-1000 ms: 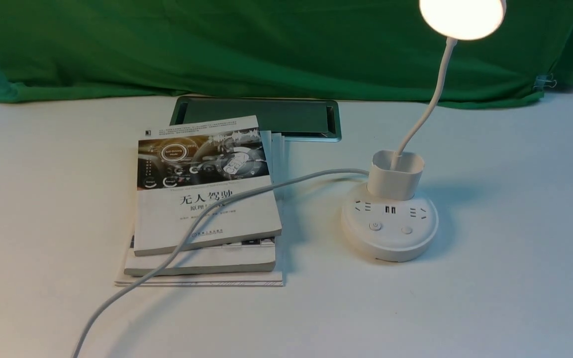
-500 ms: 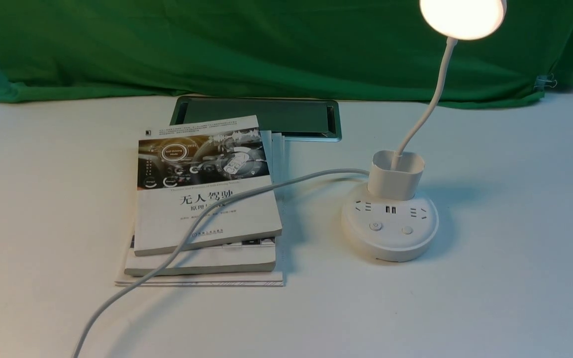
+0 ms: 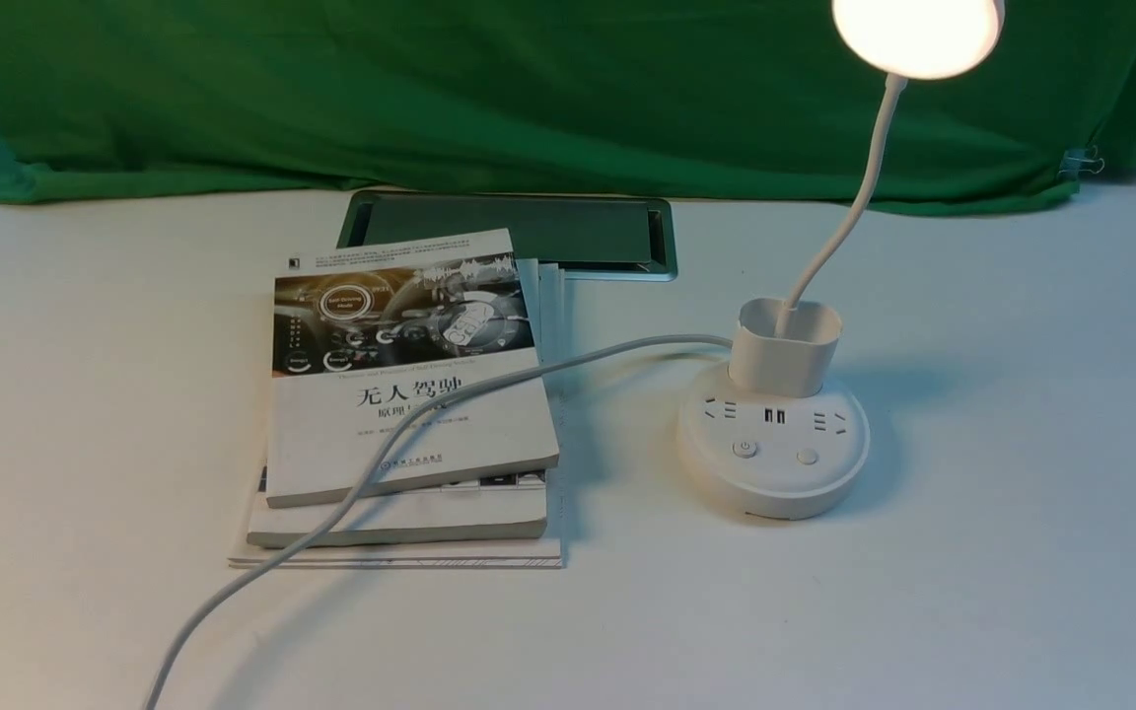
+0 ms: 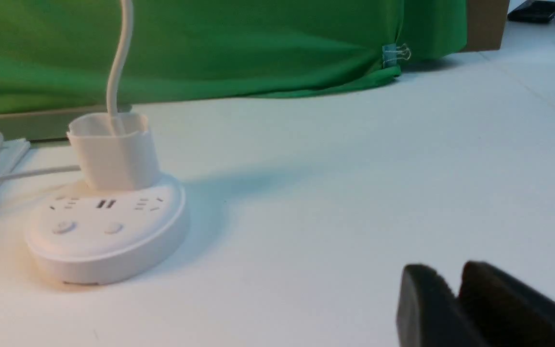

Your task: Turn on the desk lamp on the white desktop with your hand.

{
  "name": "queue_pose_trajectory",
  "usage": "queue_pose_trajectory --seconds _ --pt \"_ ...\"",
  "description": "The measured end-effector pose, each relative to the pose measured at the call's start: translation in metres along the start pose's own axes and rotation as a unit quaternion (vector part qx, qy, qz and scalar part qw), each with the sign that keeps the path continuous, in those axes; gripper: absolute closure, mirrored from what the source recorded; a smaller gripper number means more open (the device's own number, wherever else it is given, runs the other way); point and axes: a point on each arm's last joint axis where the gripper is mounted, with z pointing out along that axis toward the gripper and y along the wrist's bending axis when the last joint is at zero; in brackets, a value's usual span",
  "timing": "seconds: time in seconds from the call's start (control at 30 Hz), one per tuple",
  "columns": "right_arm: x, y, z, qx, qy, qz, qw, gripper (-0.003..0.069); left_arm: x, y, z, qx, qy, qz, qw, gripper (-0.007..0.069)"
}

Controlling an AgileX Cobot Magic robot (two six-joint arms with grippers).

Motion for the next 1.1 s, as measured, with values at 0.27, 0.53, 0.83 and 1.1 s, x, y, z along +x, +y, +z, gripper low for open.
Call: queue_pose_trajectory --seconds 0.27,0.53,0.83,1.1 --pt "0.0005 -0.0001 0.0 0.0 0.003 -0.007 1.0 0.0469 0.0 0.0 0.0 0.0 0.0 0.001 1.0 0.0604" --pt "0.0006 -0.0001 0.0 0.001 0.003 -0.007 1.0 0.0452 0.0 0.0 0.0 0.0 0.0 0.002 1.0 0.0604" --pt "0.0009 -0.0002 0.0 0.001 0.005 -0.006 1.0 0.0441 0.0 0.0 0.0 0.0 0.0 0.002 1.0 0.0604" --pt "0.0009 -0.0002 0.0 0.001 0.005 -0.005 1.0 0.0424 0.0 0.0 0.0 0.0 0.0 0.002 1.0 0.0604"
